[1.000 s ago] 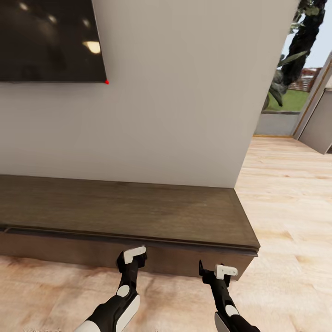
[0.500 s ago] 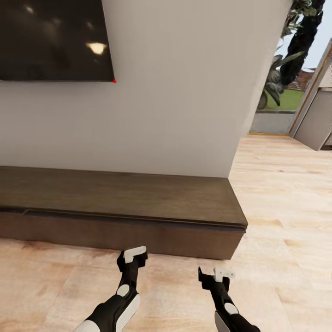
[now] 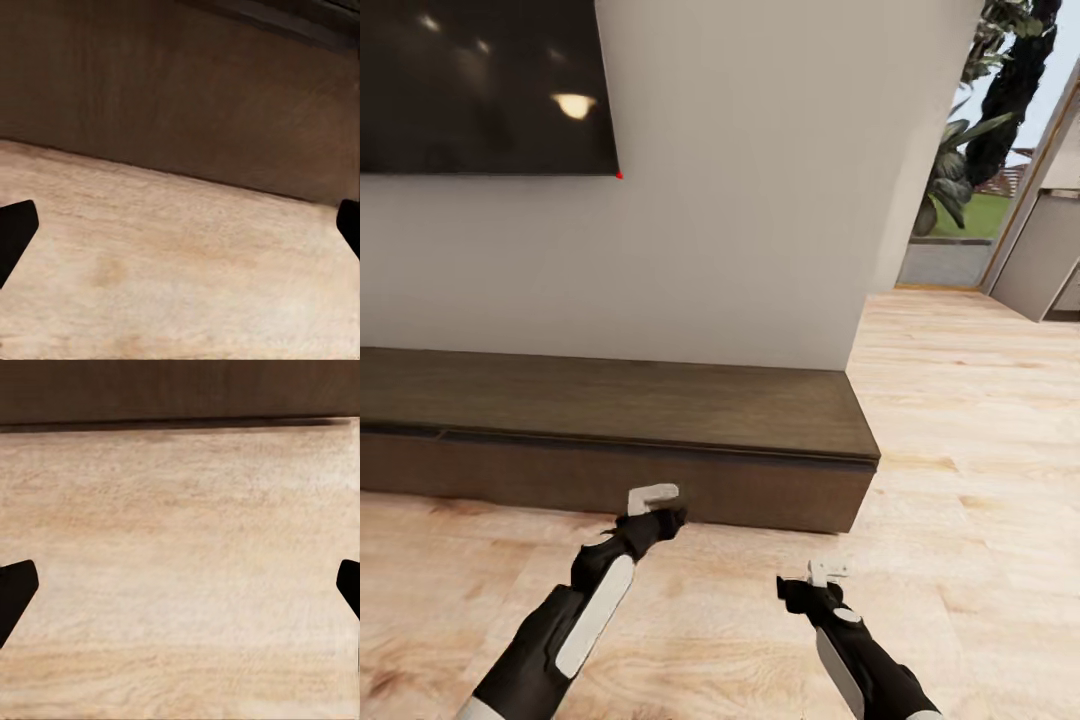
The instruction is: Place each of the two pumpkins and all three candles from the living room inside a cabinet in the living room (use any cabinet), then make sure every cabinet is closed, and position the cauldron so it is next to a table in the living room.
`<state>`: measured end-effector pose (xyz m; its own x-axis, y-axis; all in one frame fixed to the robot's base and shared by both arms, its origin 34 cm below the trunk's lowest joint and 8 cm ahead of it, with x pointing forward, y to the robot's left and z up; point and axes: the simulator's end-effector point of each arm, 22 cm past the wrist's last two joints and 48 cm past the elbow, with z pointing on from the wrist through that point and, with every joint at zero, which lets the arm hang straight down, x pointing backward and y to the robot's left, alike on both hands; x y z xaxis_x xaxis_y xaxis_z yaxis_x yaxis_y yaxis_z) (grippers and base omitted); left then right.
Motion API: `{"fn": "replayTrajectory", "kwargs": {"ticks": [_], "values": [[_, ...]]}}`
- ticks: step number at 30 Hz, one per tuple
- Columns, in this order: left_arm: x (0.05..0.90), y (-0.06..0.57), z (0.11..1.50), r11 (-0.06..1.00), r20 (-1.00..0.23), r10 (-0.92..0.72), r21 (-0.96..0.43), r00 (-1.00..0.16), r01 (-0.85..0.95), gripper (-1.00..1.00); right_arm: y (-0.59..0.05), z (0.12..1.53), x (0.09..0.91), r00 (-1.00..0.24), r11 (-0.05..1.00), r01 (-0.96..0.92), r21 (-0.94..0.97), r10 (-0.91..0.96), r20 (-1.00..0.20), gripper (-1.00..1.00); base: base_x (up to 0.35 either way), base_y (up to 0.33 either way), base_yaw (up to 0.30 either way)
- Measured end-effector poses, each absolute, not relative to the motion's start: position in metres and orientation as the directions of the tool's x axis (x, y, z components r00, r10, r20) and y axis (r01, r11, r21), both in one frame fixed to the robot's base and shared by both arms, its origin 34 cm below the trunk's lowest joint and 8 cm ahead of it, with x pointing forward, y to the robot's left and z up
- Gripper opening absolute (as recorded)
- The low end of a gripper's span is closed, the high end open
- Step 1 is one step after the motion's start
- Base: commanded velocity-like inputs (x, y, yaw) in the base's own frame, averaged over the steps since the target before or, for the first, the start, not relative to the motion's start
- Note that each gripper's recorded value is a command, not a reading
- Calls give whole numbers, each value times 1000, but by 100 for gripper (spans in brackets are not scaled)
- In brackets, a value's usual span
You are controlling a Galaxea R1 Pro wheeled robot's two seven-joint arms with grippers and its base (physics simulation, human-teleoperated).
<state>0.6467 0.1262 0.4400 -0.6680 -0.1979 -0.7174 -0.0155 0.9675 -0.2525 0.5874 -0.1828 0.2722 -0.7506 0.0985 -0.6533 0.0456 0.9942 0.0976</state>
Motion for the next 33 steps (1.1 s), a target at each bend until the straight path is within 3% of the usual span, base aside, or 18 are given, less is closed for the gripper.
{"fn": "replayTrajectory", "kwargs": {"ticks": [7, 15, 22, 33], "values": [[613, 161, 434, 872, -528, -407, -469, -745, -144, 100, -177, 256, 565, -835, 995, 28, 97, 77, -544, 100, -8, 0, 0], [608, 163, 430, 855, -498, -431, -493, -752, -164, 100, -166, 252, 556, -860, 990, 11, 144, 83, -504, 100, 0, 0, 0], [609, 176, 431, 847, -490, -460, -492, -740, -201, 100, -108, 275, 550, -874, 910, -105, 402, 108, -473, 100, 0, 0, 0], [607, 179, 452, 844, -497, -459, -502, -737, -187, 100, -89, 307, 557, -863, 845, -74, 530, 213, -459, 100, 0, 0, 0]]}}
